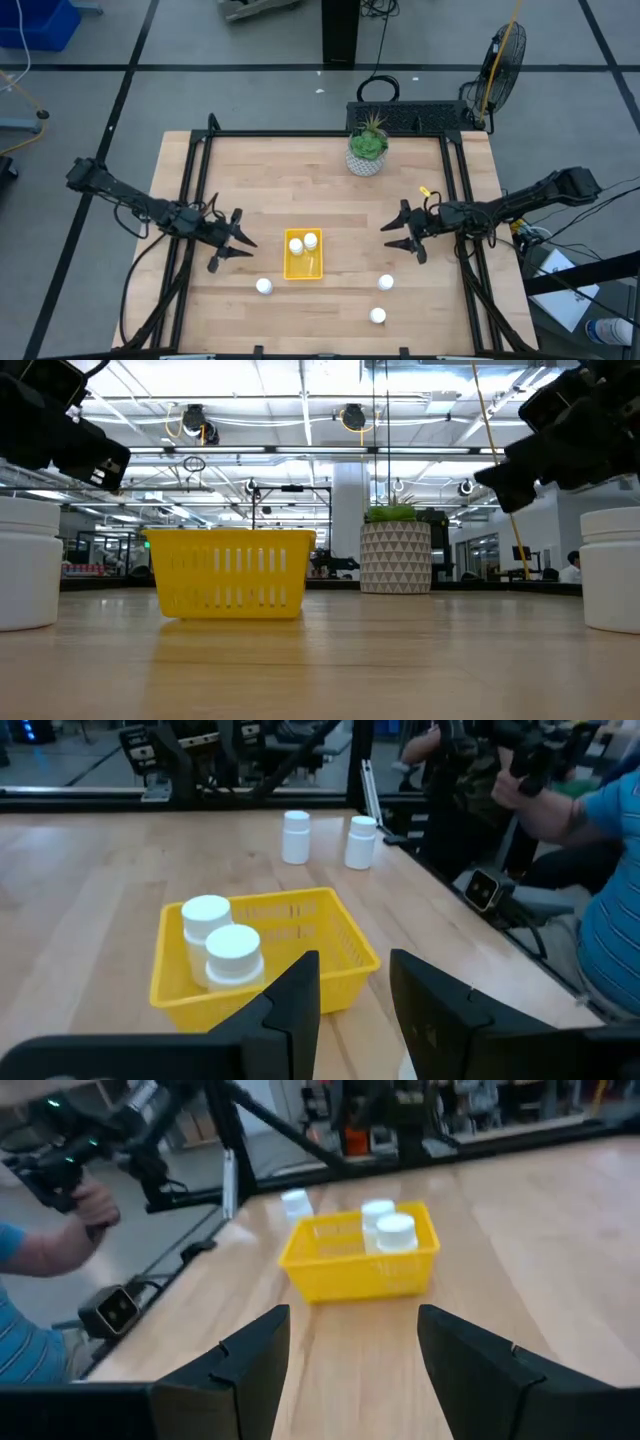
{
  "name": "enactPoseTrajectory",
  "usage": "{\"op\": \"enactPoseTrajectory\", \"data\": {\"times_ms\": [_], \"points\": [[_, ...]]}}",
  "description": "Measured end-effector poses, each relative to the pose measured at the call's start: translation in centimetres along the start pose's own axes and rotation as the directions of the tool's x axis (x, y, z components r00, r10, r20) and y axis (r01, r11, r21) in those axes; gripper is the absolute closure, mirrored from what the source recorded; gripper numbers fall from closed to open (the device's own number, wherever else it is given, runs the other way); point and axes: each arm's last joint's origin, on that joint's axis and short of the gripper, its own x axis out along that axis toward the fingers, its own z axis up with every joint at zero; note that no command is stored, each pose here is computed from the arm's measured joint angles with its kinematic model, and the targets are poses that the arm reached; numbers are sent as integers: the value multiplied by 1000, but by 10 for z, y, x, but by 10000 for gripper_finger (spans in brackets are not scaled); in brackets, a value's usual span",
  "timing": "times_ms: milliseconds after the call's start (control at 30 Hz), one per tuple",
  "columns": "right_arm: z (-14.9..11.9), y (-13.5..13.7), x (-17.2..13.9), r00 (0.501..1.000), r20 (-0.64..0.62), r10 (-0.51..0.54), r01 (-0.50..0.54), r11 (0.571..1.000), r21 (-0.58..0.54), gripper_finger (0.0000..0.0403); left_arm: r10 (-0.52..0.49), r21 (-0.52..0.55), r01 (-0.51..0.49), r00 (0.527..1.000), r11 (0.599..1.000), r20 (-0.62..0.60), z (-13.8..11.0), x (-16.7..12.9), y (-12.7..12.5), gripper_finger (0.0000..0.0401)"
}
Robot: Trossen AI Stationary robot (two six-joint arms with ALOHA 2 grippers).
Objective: Pick and place pill bottles into a basket
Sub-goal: Put the white pill bottle into the yellow basket
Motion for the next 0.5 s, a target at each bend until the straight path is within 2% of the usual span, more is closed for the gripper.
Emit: {"op": "enactPoseTrajectory", "data": {"times_ms": [133,300,400,500], "points": [[-4,-1,1,999,-35,-6,6,1000,1,190,-1,-43,1,1000,999,7,-4,0,0,274],[-5,-1,2,999,-45,-8,8,1000,-1,190,14,-99,-24,995,995,-99,4,0,0,274],[-6,-1,2,999,-47,-9,9,1000,-2,190,41,-102,-59,983,993,-176,13,-2,-1,274],[-6,-1,3,999,-50,-10,10,1000,-2,190,33,-106,-56,978,993,-205,23,1,-3,274]]}}
